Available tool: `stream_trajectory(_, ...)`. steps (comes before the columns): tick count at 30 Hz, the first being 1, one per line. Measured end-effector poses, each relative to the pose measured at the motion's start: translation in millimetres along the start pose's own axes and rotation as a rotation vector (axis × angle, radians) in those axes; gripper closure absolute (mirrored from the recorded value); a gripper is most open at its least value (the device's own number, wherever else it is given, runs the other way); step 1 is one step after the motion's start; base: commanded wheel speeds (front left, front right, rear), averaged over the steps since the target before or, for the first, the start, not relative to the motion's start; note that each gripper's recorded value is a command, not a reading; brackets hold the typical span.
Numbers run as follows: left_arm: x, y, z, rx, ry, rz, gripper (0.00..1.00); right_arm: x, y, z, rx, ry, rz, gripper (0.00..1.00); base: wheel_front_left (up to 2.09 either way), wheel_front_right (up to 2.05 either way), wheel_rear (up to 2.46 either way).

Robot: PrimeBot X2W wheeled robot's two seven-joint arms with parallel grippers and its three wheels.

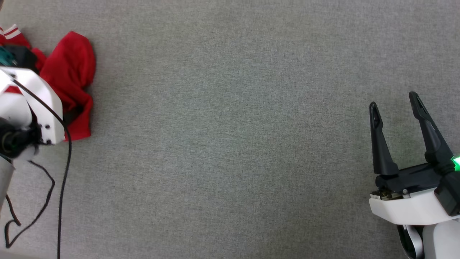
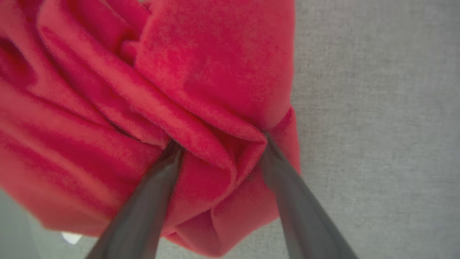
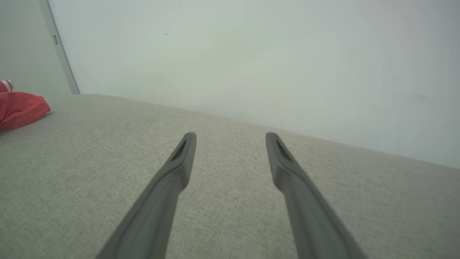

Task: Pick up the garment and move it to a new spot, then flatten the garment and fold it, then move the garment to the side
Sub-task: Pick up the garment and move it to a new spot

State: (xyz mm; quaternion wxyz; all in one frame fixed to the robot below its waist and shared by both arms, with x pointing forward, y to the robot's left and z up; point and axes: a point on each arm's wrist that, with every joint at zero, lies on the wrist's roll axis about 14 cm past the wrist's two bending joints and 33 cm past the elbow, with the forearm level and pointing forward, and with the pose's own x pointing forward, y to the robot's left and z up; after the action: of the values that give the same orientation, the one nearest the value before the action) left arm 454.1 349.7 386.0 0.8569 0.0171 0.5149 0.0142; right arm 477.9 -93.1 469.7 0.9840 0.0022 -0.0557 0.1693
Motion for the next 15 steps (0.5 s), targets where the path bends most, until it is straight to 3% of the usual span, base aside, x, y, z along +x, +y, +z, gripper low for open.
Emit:
stream_trajectory(8, 20, -5, -25, -0.015, 0.117, -0.012, 0.0, 0, -3, -9, 0.008, 0.021, -0.01, 0.0, 0.0, 0.0, 0.0)
stream_trajectory(9, 20, -5, -25, -0.008, 0.111, -0.01, 0.55, 0, -4, -8, 0.007, 0.02, -0.013, 0.0, 0.0, 0.0, 0.0)
stream_trajectory(10, 19, -5, -24, 0.0, 0.1, -0.008, 1.0, -1, -5, -7, 0.008, 0.019, -0.015, 0.0, 0.0, 0.0, 0.0)
stream_trajectory(15, 9, -4, -10, 0.108, 0.002, 0.023, 1.0, -3, -5, 5, 0.018, -0.003, -0.024, 0.0, 0.0, 0.0, 0.0)
